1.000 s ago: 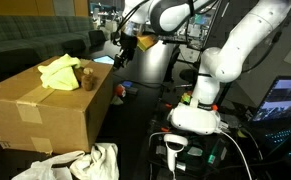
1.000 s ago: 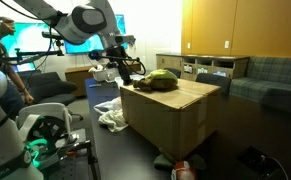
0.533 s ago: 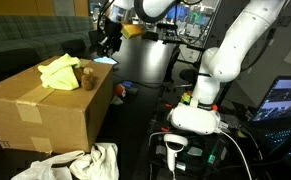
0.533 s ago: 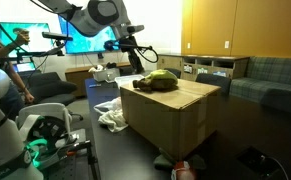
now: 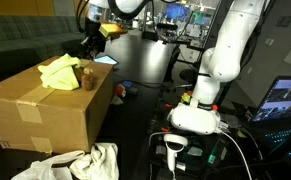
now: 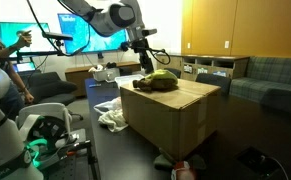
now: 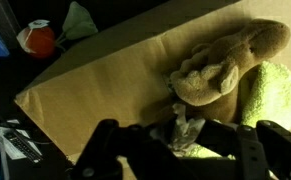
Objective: Take all the object from the box and put them on the table and put the objects from the table to the top of the box
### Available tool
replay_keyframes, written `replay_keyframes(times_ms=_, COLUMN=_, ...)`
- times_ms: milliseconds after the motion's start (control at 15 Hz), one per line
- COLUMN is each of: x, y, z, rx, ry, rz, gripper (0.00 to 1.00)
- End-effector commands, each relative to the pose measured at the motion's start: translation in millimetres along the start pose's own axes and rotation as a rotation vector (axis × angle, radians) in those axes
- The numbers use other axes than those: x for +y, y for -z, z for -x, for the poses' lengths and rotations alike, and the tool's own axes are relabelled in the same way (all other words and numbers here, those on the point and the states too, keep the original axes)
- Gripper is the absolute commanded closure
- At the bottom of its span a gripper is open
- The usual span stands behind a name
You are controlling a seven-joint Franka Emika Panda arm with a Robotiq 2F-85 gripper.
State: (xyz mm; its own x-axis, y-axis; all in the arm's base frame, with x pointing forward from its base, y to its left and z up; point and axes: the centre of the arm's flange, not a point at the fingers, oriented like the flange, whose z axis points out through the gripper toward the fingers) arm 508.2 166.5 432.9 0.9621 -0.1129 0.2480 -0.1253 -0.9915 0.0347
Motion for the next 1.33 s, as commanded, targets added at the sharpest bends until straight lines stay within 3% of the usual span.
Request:
replay_keyframes(times_ms=0, x=-12.2, y=4.7, z=-23.6, rx=-0.010, ry=-0.044, rz=0.013, gripper=0.62)
replay_keyframes(times_ms=533, x=-12.3, y=11.4, z=-22.7, rx=-0.041, ry=-0.072, rz=0.032, gripper=0.03)
replay_keyframes(times_ms=1000, x=8.1, y=39.3, z=84.0, rx=-0.323, ry=0.137, rz=0.060, gripper=0.00)
replay_keyframes(times_ms=1267, x=33.5, y=54.6, z=158.3, rx=-0.398, ry=0.166, rz=0.041, gripper=0.00)
